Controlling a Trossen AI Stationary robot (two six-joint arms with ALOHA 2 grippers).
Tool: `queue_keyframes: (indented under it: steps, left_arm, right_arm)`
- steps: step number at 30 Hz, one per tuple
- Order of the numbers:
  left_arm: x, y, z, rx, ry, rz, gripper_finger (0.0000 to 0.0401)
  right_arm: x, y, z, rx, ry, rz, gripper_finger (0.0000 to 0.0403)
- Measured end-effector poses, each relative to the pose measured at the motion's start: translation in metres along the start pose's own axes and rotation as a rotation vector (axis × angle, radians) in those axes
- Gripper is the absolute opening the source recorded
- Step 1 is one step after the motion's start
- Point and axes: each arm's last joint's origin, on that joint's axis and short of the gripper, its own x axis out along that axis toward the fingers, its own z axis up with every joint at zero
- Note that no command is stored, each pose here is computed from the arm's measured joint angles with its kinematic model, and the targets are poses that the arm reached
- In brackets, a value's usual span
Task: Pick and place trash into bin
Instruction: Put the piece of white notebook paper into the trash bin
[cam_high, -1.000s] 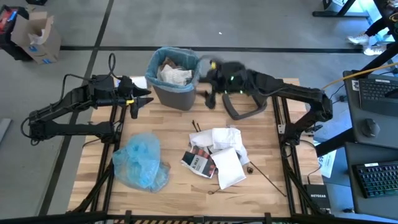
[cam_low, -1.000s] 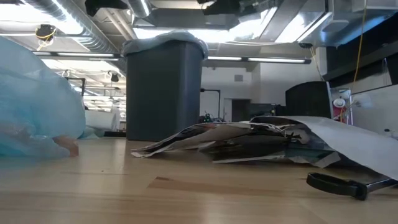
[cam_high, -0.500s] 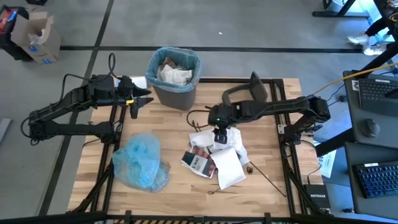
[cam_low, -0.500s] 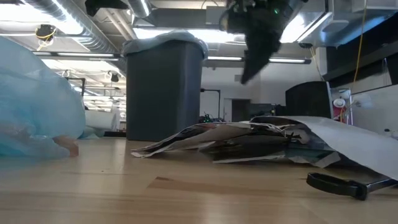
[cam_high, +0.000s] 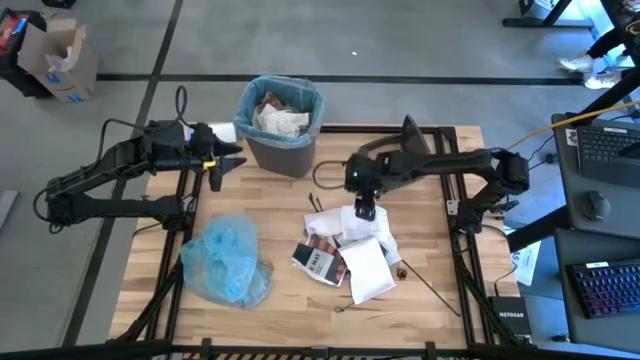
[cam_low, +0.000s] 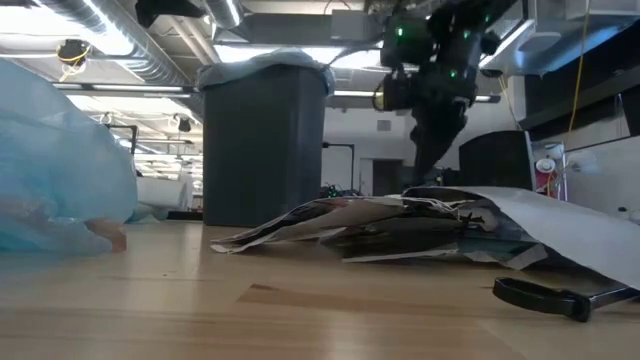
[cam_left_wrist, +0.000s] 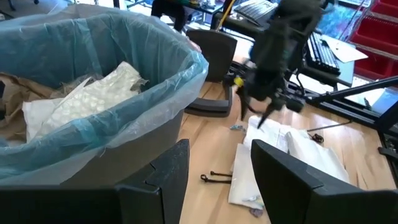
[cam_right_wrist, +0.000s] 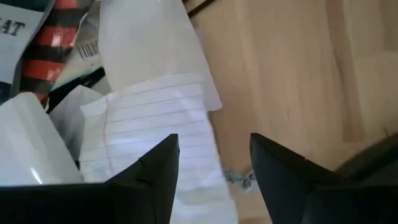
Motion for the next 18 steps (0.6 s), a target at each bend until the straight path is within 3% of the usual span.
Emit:
queue_keyframes:
  steps: [4, 9, 16, 18]
  left_arm:
    - [0.000, 0.001, -0.003, -0.010, 0.032, 0.006, 0.0166]
    - [0.000, 0.001, -0.006, -0.022, 0.057, 0.011, 0.0166]
    - [0.000, 0.001, -0.005, -0.022, 0.051, 0.010, 0.0166]
    - [0.000, 0.001, -0.005, -0.022, 0.050, 0.010, 0.0166]
  right_arm:
    - [0.005, -0.022, -0.005, 0.032, -0.044, 0.115, 0.0188]
    - [0.018, -0.029, -0.021, 0.040, -0.049, 0.252, 0.0188]
    - [0.033, -0.023, -0.036, 0.022, -0.029, 0.264, 0.0188]
    - [0.035, -0.021, -0.037, 0.011, -0.021, 0.222, 0.0188]
